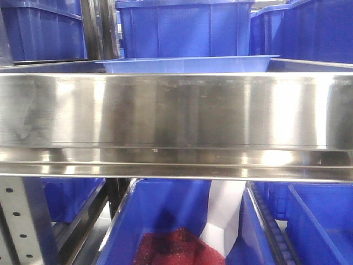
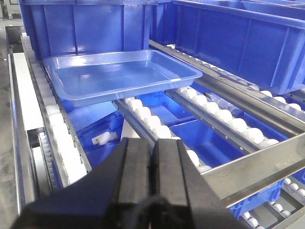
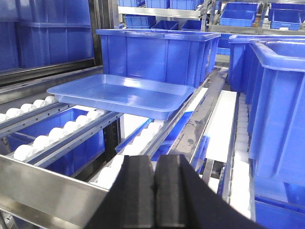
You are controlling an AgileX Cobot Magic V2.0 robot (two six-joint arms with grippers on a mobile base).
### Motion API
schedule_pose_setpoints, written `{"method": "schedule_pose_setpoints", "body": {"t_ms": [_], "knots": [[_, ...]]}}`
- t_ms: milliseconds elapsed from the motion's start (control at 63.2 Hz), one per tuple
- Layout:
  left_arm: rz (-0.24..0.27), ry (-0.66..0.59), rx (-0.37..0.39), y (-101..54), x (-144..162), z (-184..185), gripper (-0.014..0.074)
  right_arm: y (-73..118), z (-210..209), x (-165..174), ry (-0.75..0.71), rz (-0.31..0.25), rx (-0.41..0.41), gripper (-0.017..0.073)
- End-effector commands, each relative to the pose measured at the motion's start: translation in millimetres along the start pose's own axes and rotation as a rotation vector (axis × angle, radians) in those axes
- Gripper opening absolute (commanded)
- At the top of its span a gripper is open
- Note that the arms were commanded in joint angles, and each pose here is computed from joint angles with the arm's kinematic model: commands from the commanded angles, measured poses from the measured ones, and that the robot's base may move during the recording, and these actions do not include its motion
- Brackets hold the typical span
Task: Grab blue tray and place on right shelf
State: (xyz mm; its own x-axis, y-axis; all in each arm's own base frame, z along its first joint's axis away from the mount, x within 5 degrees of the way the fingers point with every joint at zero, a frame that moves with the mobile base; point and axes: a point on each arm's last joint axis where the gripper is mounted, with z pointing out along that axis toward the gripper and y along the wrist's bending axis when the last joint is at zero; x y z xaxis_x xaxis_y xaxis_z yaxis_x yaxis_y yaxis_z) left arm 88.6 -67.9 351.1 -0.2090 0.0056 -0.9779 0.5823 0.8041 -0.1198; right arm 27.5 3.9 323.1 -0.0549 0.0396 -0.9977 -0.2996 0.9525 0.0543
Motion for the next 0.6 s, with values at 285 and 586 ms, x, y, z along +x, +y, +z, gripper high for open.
{"method": "schedule_pose_setpoints", "body": {"t_ms": [285,586], "knots": [[0.025,-0.249,-0.146,18.9,29.4,-22.0,-0.0048,1.5,-1.3,-15.8,-0.106,-0.024,-0.014,0.0055],[0.031,-0.389,-0.430,41.6,117.3,-40.4,-0.0048,1.5,-1.3,-15.8,-0.106,-0.024,-0.014,0.0055]]}}
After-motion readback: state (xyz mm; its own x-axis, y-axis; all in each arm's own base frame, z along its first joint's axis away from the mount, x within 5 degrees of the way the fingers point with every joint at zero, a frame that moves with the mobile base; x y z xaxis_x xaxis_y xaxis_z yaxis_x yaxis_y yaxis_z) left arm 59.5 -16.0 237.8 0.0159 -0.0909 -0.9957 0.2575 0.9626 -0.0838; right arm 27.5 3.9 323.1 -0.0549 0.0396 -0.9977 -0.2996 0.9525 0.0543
